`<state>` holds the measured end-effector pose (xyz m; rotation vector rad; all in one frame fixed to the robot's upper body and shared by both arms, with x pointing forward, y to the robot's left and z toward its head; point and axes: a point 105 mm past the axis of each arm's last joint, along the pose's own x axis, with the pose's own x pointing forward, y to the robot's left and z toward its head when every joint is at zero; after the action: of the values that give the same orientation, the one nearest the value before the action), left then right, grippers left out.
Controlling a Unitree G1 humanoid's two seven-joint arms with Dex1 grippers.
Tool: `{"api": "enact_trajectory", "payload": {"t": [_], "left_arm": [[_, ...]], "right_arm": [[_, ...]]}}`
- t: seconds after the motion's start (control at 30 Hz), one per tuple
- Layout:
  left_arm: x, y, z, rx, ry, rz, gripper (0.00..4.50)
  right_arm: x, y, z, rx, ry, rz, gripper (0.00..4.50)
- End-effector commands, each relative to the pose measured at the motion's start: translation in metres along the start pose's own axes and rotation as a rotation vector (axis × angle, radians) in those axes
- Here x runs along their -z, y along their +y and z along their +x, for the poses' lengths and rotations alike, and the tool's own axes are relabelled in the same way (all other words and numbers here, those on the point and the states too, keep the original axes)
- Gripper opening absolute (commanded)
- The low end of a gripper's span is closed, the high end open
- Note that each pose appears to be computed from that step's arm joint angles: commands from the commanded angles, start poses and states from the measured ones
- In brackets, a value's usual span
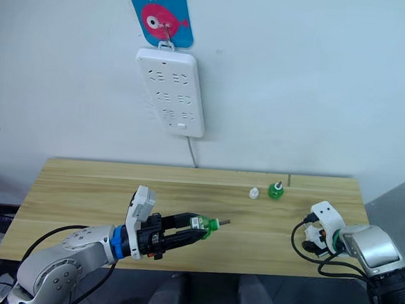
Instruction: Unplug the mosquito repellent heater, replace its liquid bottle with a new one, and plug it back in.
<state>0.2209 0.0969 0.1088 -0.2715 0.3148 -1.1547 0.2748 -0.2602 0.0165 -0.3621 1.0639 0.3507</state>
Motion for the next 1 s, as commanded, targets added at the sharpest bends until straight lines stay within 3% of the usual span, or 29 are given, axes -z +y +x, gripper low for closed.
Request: {"api": "enact_trajectory", "payload": {"t": [0.03,0.33,0.43,0.53,0.63,0.77,1.0], "left_arm": [[-0.006,-0.009,0.001,0.025,-0.026,0.026,2.34],[-0.006,-0.009,0.004,0.027,-0.035,0.023,2.34],[-0.006,-0.009,0.005,0.028,-0.036,0.024,2.34],[-0.007,-0.008,0.005,0.027,-0.035,0.025,2.34],[-0.006,-0.008,0.005,0.029,-0.034,0.025,2.34],[-0.008,-0.006,0.005,0.037,-0.033,0.026,2.34],[-0.024,-0.005,-0.004,0.128,-0.002,0.047,2.34]], "right_arm": [[-0.003,-0.005,-0.005,0.004,-0.004,-0.03,4.5],[-0.004,-0.006,-0.004,-0.014,0.005,-0.038,4.5],[-0.002,-0.009,-0.004,-0.005,0.01,-0.033,3.9],[-0.003,-0.01,-0.004,-0.004,0.007,-0.03,3.02],[-0.007,-0.01,-0.007,-0.003,-0.012,-0.034,3.04],[-0.023,-0.01,-0.018,-0.012,-0.086,-0.079,3.04],[-0.073,0.02,-0.081,-0.298,-0.384,-0.085,3.04]]}}
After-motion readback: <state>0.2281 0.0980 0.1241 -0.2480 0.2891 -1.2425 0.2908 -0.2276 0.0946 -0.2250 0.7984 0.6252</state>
